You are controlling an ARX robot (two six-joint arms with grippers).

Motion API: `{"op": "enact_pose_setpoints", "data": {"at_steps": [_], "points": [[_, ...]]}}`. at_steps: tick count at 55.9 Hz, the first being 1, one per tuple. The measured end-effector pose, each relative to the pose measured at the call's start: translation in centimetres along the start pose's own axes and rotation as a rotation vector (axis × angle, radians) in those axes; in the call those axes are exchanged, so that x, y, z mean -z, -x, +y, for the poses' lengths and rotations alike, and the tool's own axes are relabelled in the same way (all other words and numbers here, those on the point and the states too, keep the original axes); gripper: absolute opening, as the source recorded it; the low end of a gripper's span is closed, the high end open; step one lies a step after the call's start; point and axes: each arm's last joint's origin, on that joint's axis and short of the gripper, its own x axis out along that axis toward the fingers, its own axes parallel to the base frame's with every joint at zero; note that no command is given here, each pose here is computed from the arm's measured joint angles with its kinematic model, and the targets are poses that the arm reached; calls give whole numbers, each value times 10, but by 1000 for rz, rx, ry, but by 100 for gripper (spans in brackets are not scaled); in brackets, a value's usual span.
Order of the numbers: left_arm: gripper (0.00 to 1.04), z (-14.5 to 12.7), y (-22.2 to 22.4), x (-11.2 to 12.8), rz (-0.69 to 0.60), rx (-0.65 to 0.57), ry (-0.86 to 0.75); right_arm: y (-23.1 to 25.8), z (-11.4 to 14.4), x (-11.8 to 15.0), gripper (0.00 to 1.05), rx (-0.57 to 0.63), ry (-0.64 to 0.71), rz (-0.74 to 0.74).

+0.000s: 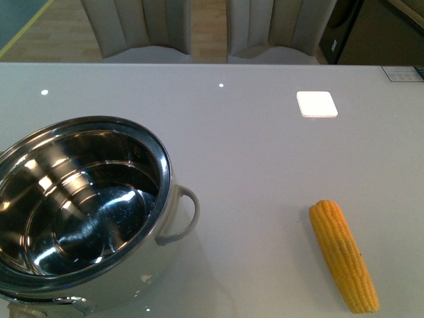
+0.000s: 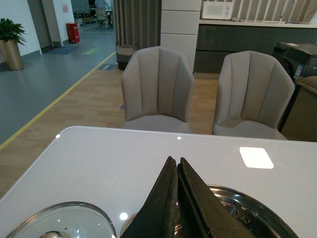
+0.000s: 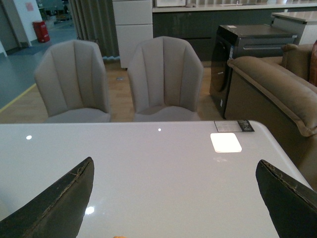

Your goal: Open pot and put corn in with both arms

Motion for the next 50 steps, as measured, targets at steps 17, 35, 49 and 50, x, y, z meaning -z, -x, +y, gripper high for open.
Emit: {"op": "enact_pose_setpoints", "data": {"at_steps": [17, 35, 49, 50], "points": [[3, 0, 7, 0, -1, 0, 0, 0, 0, 0, 96, 0, 0, 0], [3, 0, 12, 0, -2, 0, 0, 0, 0, 0, 96, 0, 0, 0], [3, 0, 24, 3, 4, 0, 0, 0, 0, 0, 96, 0, 0, 0], [3, 0, 24, 3, 4, 0, 0, 0, 0, 0, 96, 0, 0, 0]]}}
